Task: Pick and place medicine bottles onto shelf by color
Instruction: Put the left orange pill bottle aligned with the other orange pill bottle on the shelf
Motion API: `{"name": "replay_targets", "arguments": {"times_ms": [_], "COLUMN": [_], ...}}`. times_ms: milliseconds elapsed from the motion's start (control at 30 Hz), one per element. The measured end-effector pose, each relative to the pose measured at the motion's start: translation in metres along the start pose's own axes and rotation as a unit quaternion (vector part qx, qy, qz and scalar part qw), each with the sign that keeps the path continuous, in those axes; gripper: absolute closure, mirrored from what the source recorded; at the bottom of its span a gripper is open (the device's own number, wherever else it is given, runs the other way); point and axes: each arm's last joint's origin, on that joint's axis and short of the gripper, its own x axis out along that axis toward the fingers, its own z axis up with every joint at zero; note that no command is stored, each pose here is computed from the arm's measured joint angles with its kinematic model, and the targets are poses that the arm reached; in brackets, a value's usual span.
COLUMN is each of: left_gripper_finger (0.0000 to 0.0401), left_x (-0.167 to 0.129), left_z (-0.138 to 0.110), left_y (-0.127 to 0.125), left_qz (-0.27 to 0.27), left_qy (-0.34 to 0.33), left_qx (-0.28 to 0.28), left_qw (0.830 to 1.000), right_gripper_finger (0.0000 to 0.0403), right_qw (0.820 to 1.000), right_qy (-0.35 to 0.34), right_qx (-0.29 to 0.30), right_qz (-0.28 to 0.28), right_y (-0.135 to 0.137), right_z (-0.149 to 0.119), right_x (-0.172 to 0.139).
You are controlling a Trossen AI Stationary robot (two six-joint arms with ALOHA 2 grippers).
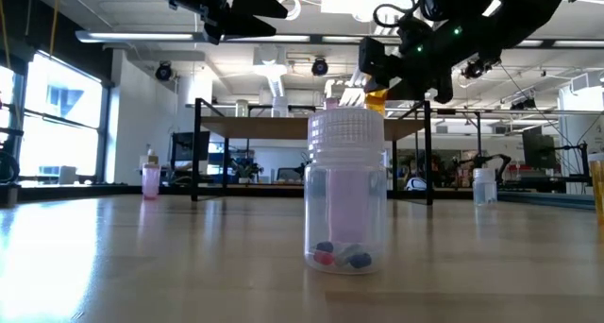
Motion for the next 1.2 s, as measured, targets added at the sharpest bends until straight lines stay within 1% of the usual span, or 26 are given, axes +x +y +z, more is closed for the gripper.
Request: {"name": "replay_targets", "arguments": {"times_ms": [200, 400, 500, 967, 1067, 1200], "left_gripper_finger": [0.0112, 0.0112, 0.0112, 0.0112, 0.0112, 0.0112], "left_x": [0.0, 0.0, 0.0, 0.0, 0.0, 0.0], "left_z": [0.0, 0.0, 0.0, 0.001, 0.001, 0.001], "left_y": [0.0, 0.0, 0.0, 0.0, 0.0, 0.0], "left_qz": [0.0, 0.0, 0.0, 0.0, 0.0, 0.0], "left_qy": [0.0, -0.001, -0.002, -0.003, -0.003, -0.003], "left_qx": [0.0, 0.0, -0.001, -0.001, -0.001, -0.001], "left_qw": [1.0, 1.0, 1.0, 1.0, 1.0, 1.0], "right_gripper_finger": [0.0231, 0.0231, 0.0231, 0.0231, 0.0222, 0.0195], "right_qw": [1.0, 0.998, 0.998, 0.997, 0.997, 0.997], "right_qy": [0.011, 0.026, 0.031, 0.038, 0.038, 0.037], "right_qx": [-0.002, -0.049, -0.06, -0.057, -0.059, -0.054], "right_qz": [-0.005, -0.014, -0.019, -0.024, -0.024, -0.03], "right_y": [0.001, 0.0, -0.001, -0.002, -0.002, -0.003], "right_z": [-0.01, -0.02, -0.022, -0.024, -0.024, -0.024], "right_x": [0.004, 0.006, 0.008, 0.008, 0.008, 0.008]}}
